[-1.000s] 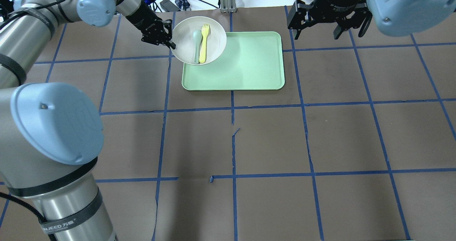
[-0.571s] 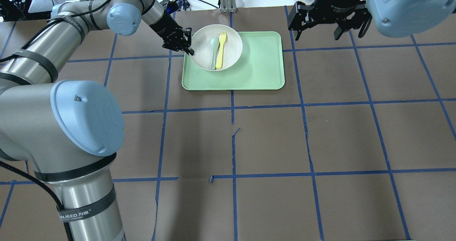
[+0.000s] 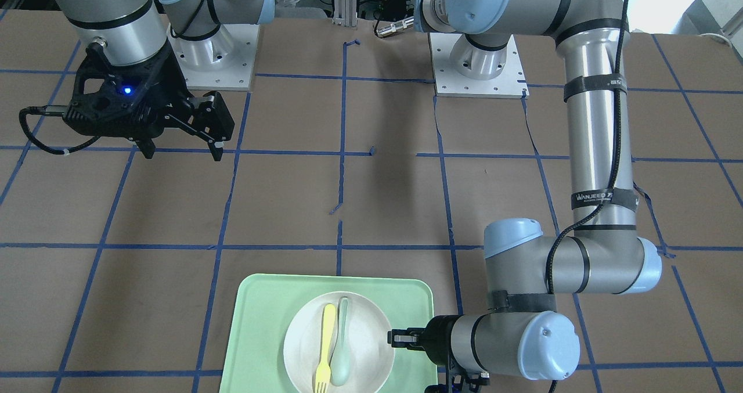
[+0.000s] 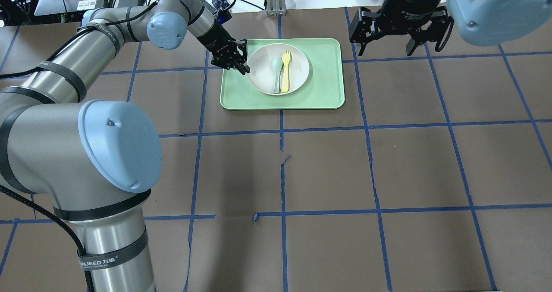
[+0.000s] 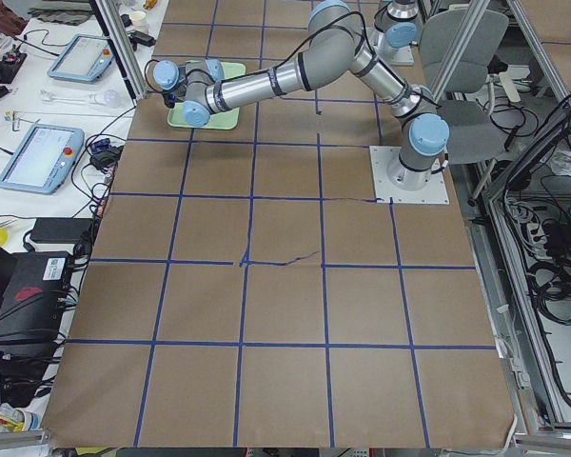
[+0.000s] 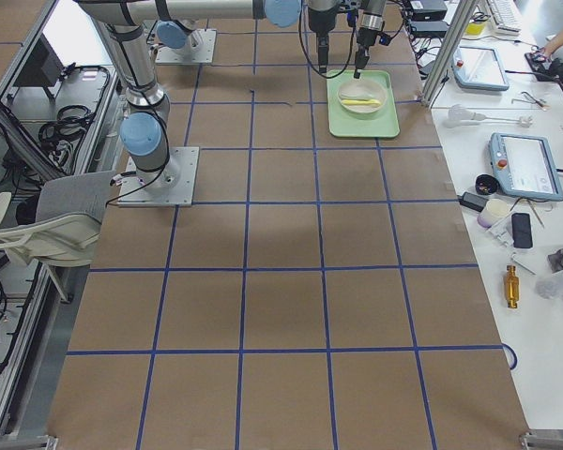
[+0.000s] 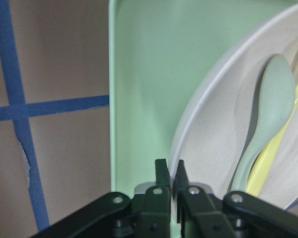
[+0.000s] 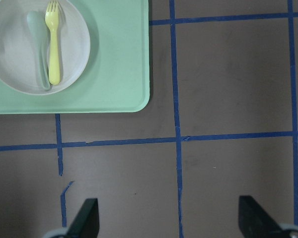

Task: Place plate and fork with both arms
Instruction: 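Release the plate and raise the left gripper while the right gripper moves toward the plate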

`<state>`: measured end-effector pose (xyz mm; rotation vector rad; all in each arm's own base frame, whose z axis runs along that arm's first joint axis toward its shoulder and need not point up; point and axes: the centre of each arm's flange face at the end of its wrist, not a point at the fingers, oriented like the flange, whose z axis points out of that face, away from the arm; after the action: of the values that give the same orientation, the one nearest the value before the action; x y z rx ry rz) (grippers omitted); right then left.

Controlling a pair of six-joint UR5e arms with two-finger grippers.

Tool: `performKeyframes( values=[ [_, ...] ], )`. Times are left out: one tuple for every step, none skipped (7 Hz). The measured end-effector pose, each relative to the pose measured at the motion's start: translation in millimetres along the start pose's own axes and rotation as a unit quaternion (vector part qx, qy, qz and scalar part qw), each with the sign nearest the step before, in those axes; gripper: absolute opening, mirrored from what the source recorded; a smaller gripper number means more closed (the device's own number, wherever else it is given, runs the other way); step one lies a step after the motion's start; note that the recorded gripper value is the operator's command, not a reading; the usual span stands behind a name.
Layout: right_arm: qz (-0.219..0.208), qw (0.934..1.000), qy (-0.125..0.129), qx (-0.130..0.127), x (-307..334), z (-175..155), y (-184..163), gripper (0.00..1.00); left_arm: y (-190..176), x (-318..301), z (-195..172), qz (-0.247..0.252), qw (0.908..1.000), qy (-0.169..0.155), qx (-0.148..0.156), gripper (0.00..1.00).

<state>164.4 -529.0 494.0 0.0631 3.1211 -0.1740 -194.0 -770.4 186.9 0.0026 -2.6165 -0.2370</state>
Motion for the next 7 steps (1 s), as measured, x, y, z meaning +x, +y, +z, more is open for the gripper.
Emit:
performKeyframes(
  values=[
    [0.0, 1.0, -0.001, -0.008, -0.1, 4.8, 2.3, 1.0, 2.3, 6.0, 3.1, -0.002, 1.0, -0.001, 0.002, 1.0],
    [0.0, 0.9999, -0.002, -0.016, -0.1, 13.2, 3.2, 1.0, 5.8, 11.3, -1.6, -0.002, 0.9999, -0.009, 0.005, 1.0],
    [0.0, 0.9998, -0.002, -0.019, -1.8, 23.0, -0.5, 1.0, 10.9, 15.9, -14.6, 0.0, 0.9995, -0.028, 0.011, 1.0],
    [-0.003, 0.9999, -0.004, -0.012, -8.7, 35.0, -12.4, 0.99, 18.5, 20.3, -36.2, 0.003, 0.998, -0.059, 0.02, 1.0],
    [-0.01, 0.9999, -0.006, -0.003, -21.4, 54.7, -31.9, 0.97, 30.3, 21.3, -67.7, 0.0, 0.9947, -0.099, 0.026, 1.0],
    [-0.02, 0.9998, -0.008, 0.001, -40.7, 86.4, -55.9, 0.79, 48.9, 15.8, -114.9, -0.011, 0.9889, -0.145, 0.029, 1.0],
    [-0.031, 0.9994, -0.01, 0.008, -62.2, 118.4, -74.0, 0.78, 72.7, 9.3, -167.2, -0.026, 0.9833, -0.177, 0.035, 1.0]
  ],
)
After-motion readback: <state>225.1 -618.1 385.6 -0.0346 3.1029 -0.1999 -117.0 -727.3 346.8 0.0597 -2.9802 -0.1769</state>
